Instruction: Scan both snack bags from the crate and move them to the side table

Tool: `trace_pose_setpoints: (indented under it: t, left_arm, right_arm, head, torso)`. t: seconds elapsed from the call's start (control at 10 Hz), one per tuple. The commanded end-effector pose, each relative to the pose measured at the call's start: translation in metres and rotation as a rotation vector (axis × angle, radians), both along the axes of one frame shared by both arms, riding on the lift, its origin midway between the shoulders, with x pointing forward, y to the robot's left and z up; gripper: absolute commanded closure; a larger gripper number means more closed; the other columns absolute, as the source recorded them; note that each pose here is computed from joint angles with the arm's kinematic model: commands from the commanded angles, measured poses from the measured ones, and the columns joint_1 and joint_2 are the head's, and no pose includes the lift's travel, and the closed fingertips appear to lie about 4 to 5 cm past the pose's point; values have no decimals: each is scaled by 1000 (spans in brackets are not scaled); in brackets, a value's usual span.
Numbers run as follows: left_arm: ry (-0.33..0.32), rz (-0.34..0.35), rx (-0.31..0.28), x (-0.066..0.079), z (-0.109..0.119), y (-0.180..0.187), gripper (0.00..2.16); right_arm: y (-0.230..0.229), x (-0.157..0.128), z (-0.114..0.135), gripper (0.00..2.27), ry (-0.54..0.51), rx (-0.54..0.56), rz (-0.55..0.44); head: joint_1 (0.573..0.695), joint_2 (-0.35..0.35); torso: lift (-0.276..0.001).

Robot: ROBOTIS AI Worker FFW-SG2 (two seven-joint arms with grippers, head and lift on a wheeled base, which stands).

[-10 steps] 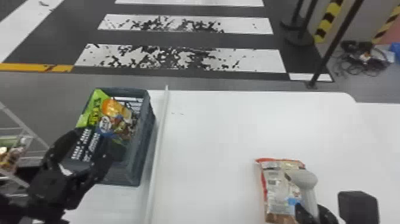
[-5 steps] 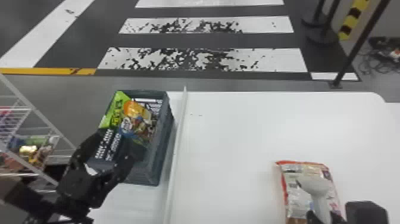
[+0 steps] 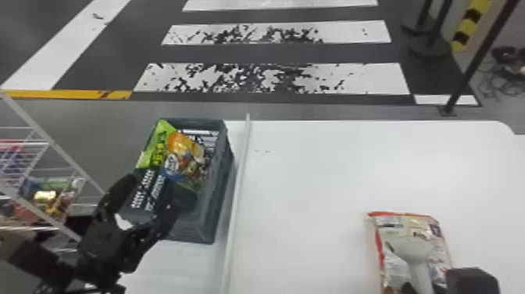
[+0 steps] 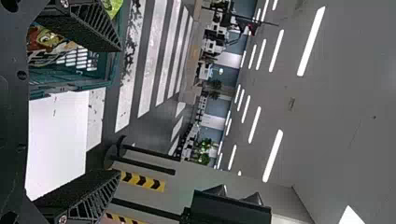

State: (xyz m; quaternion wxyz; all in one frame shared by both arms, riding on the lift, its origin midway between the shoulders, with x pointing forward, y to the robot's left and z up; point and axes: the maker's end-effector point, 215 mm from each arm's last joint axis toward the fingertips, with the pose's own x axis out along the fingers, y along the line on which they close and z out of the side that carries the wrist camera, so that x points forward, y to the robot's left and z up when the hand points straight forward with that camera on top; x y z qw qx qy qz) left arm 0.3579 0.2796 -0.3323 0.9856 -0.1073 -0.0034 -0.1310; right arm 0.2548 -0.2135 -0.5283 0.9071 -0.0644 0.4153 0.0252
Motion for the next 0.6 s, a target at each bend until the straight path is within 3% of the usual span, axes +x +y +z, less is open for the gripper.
trace_pose_setpoints:
  t: [0.0,0.5]
  left_arm:
    - [0,2,0,-1,0,3,60]
    - [4,3,5,-3,-1,6,60]
  right_arm:
    - [5,0,-6,2246,14,-7,12]
    - [6,9,-19,2246,29,-16,11]
  head:
    - [695,127]
    - [695,148]
  torso:
    - [-29]
    - [-29]
